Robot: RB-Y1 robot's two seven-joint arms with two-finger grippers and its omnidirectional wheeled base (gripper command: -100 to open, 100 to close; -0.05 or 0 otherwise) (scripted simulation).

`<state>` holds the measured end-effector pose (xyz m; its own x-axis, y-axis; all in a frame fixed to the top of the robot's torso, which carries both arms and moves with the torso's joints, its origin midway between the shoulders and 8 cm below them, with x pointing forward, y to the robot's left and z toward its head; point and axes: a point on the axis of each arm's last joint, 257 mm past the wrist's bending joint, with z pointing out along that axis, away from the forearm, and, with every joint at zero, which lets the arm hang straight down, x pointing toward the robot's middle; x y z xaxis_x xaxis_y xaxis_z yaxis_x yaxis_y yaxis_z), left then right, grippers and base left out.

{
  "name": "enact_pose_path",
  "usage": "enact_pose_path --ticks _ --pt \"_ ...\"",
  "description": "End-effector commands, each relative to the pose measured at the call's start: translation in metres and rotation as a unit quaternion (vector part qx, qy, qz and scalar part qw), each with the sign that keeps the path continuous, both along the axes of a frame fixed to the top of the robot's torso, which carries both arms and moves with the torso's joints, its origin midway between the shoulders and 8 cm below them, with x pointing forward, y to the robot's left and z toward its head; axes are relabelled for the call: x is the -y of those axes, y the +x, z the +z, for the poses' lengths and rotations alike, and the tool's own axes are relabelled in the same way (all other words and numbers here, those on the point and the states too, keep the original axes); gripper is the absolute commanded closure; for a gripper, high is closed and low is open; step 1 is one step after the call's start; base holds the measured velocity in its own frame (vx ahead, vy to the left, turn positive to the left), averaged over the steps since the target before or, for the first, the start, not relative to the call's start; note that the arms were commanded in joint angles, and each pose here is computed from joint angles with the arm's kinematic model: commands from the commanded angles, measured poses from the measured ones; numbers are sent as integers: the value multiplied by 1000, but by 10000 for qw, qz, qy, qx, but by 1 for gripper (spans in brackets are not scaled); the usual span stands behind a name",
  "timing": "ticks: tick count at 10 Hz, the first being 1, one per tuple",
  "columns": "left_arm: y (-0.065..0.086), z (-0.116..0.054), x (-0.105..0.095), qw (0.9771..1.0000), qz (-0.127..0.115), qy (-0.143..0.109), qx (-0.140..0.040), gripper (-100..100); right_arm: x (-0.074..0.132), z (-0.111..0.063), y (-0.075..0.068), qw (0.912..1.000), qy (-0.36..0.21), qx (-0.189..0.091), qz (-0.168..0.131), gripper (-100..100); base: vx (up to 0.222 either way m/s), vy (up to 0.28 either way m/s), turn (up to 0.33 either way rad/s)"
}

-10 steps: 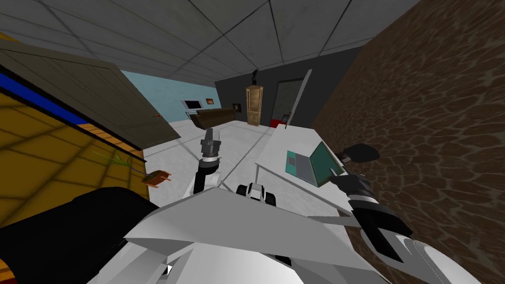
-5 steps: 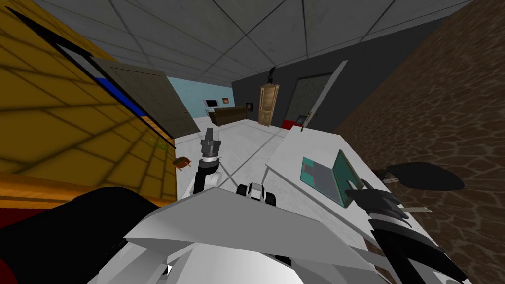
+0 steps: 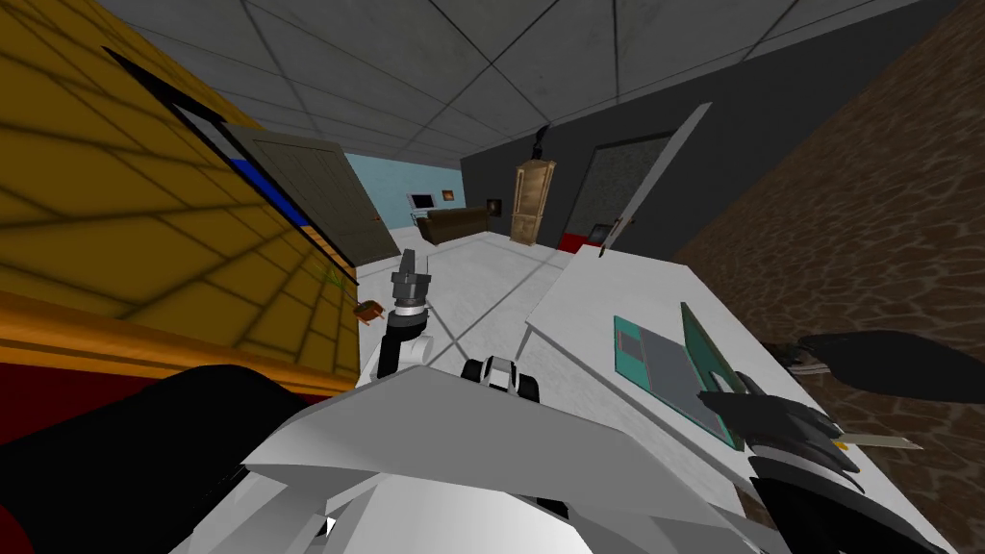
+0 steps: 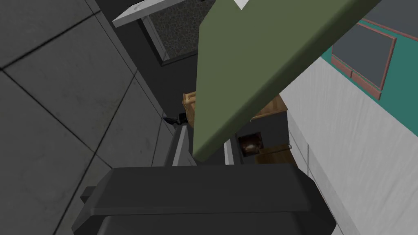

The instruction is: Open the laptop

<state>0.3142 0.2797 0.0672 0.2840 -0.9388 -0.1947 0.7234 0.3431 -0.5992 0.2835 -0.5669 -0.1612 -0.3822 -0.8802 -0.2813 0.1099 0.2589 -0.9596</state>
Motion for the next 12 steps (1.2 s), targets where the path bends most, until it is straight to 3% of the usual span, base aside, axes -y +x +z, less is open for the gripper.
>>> enact_pose_path --ticks 1,3,6,7,8,10,12 --pt "0 0 0 10000 -1 0 1 0 26 -6 3 9940 863 540 -394 100 -40 22 -33" --pt "0 0 0 10000 -1 0 0 0 31 -9 14 9839 1475 922 -414 100 -11 -5 25" --pt "0 0 0 10000 -1 0 0 0 31 -6 14 9686 2096 1281 -395 100 10 -5 2" --pt "0 0 0 10000 -1 0 0 0 53 -21 8 9494 2582 1581 -830 100 -41 31 -331" --pt "0 0 0 10000 0 0 0 0 58 -26 13 9370 2878 1757 -910 100 -62 39 -250" --pt "0 0 0 10000 -1 0 1 0 62 -32 25 9091 3471 2112 -923 100 -33 7 -4" --pt "0 0 0 10000 -1 0 0 0 61 -27 30 8822 3937 2442 -844 100 2 -8 8"
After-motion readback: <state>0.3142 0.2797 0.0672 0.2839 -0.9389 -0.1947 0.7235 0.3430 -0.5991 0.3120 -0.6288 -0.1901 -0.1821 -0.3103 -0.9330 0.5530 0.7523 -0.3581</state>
